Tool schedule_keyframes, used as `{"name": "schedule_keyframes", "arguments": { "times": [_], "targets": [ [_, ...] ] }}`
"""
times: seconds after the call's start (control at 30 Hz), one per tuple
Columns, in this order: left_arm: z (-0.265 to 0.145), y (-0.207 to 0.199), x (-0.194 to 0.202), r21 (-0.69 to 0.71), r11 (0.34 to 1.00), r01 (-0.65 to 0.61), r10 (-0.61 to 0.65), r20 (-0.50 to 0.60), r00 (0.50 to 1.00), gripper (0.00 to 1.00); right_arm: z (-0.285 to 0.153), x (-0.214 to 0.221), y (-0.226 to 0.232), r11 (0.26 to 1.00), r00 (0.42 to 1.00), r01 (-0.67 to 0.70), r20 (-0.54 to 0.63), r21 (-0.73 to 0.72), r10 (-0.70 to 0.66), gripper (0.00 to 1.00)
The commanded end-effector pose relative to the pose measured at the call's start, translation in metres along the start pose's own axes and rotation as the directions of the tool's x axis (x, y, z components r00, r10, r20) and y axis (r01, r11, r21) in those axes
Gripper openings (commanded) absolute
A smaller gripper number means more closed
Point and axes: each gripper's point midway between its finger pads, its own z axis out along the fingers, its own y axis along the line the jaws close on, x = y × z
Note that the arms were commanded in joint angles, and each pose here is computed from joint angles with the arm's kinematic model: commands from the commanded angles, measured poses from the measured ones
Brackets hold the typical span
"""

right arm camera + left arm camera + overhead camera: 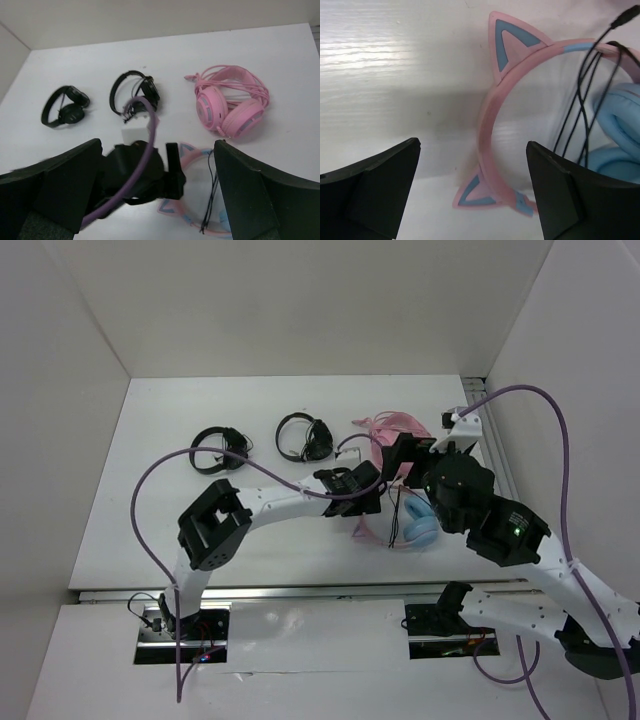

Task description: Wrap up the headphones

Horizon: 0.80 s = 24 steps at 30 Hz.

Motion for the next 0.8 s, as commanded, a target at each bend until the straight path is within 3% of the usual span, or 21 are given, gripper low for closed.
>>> {"name": "schedule_keyframes", "arguments": {
  "times": [0.0,0.1,0.17,0.33,0.37,0.5,0.6,0.77],
  "targets": [
    [-0.048,-0.011,-0.041,0.081,0.997,-0.010,0.001,0.110,0.994,1.00,-0.006,-0.011,-0.002,1.000,1.000,0.025,-0.006,0.008,-0.025,1.00],
    [-0.080,0.007,-0.060,0.030,0.998,-0.047,0.042,0.169,0.985,1.00,-0.015,-0.016,-0.014,0.998,0.999,0.041,-0.032,0.051,-0.040,1.00],
    [-0.097,0.040,-0.062,-0.077,0.994,-0.076,0.087,0.155,0.984,1.00,-0.020,-0.018,-0.018,0.997,0.998,0.050,-0.048,0.058,-0.047,1.00],
    [-0.172,0.110,-0.099,-0.201,0.977,-0.064,0.121,0.286,0.951,1.00,-0.035,-0.008,-0.028,0.995,0.988,0.090,-0.127,0.041,-0.084,1.00],
    [-0.204,0.120,-0.111,-0.171,0.983,-0.070,0.125,0.339,0.932,1.00,-0.038,-0.008,-0.028,0.995,0.987,0.093,-0.137,0.032,-0.088,1.00],
    [-0.269,0.172,-0.124,-0.172,0.984,-0.056,0.124,0.413,0.902,1.00,-0.047,-0.004,-0.039,0.993,0.981,0.112,-0.165,0.043,-0.104,1.00],
    [-0.304,0.212,-0.126,-0.211,0.977,-0.029,0.122,0.442,0.888,1.00,-0.056,-0.003,-0.047,0.993,0.979,0.109,-0.176,0.039,-0.101,1.00],
    [-0.369,0.260,-0.124,-0.166,0.986,0.026,0.066,0.525,0.849,1.00,-0.070,0.004,-0.073,0.984,0.970,0.151,-0.205,0.098,-0.129,1.00]
  ]
}}
